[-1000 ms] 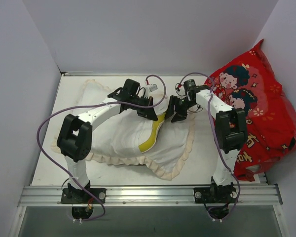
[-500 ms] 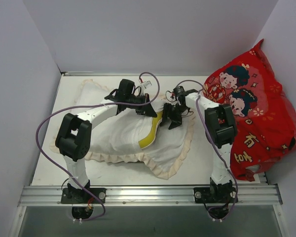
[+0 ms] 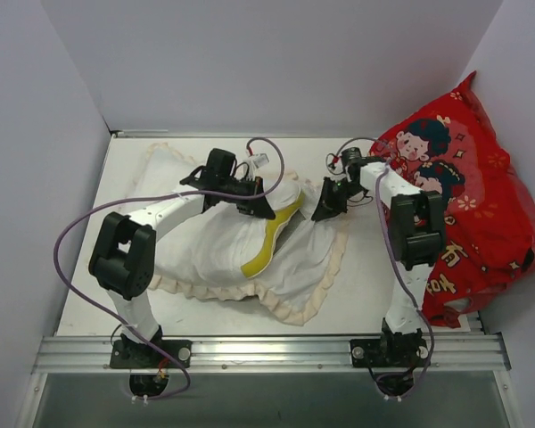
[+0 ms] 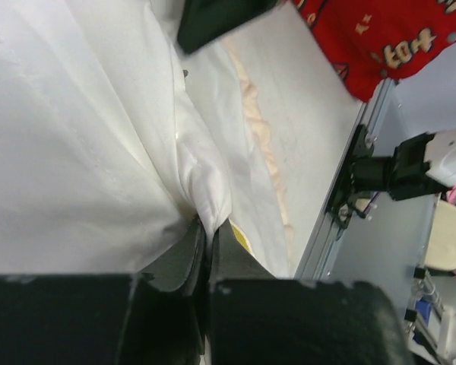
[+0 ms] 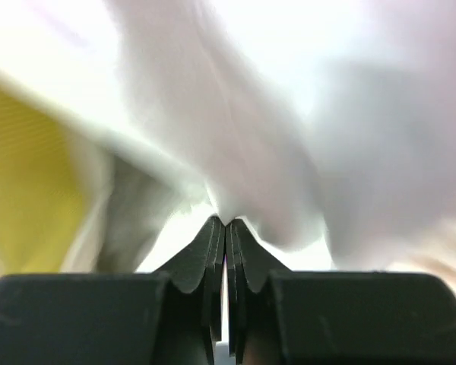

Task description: Put the pillow into the pillowcase

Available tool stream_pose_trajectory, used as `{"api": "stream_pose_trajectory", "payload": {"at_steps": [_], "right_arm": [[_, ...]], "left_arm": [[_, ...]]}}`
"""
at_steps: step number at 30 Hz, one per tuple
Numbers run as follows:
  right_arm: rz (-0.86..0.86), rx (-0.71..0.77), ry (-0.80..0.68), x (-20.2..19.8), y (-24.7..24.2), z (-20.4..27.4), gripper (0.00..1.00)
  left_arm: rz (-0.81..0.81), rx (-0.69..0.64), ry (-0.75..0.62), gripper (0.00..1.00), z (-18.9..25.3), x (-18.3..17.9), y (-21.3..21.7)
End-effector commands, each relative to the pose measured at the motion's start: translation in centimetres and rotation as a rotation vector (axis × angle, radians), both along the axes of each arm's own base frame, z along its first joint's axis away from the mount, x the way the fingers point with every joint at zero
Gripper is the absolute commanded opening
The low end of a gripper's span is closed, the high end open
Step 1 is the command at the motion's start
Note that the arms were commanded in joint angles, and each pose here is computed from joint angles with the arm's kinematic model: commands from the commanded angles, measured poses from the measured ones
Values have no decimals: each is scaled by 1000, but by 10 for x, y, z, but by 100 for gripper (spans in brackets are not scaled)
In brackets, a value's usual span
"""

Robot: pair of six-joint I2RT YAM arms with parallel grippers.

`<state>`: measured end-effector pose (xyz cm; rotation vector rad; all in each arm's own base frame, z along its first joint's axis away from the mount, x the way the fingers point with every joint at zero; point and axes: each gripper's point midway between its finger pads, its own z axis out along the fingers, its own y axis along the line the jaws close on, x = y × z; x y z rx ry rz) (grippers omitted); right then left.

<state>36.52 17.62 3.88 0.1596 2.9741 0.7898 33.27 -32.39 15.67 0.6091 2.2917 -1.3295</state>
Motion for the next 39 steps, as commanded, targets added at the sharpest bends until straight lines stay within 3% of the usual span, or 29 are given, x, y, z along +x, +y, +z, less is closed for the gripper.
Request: {"api": "stream_pose_trajectory", "payload": {"at_steps": [1, 5, 11, 14, 15, 16, 18, 19, 21, 22, 23, 26, 27, 29, 30, 32, 34, 39], "right_arm": [[27, 182, -131, 1, -6, 76, 0], [67, 332, -180, -2, 0, 111, 0], [147, 470, -235, -20, 15, 149, 0], [216, 508, -221, -38, 35, 153, 0], [239, 506, -206, -44, 42, 148, 0], [276, 501, -195, -52, 53, 144, 0], [307, 489, -175, -54, 64, 134, 0], [320, 483, -169, -54, 68, 131, 0], [301, 451, -163, -42, 65, 119, 0], [284, 438, -168, -34, 61, 116, 0], [244, 397, -181, -21, 48, 110, 0], [150, 348, -220, 14, 15, 106, 0], [113, 300, -225, 25, 3, 100, 7], [78, 252, -261, 41, -16, 103, 28], [47, 205, -260, 43, -31, 101, 53], [24, 170, -245, 37, -44, 98, 65], [19, 149, -228, 19, -51, 103, 65], [15, 181, -111, -50, -47, 95, 58]], "left_arm": [[-77, 67, -43, 0, -13, -21, 17], [-82, 252, 25, 0, -74, -35, 38], [-112, 277, 65, 0, -95, -35, 28], [-171, 166, -4, 0, -68, -28, -5], [-144, 115, 8, 0, -54, -23, -17], [-129, 18, -98, 0, -24, -5, -38], [-68, -72, -129, 0, 9, 7, -62], [-41, -146, -223, 0, 38, 25, -77], [29, -165, -244, 0, 53, 42, -88], [48, -167, -253, 7, 62, 53, -93], [74, -144, -266, 27, 60, 61, -91], [92, -60, -267, 45, 48, 59, -70], [90, -47, -273, 65, 47, 56, -62], [72, 5, -303, 71, 48, 43, -40], [66, 18, -323, 75, 51, 38, -34], [44, 63, -400, 77, 65, 26, -18], [12, 122, -437, 79, 68, 10, -9], [-238, 293, -586, 79, 46, -43, -17]]}}
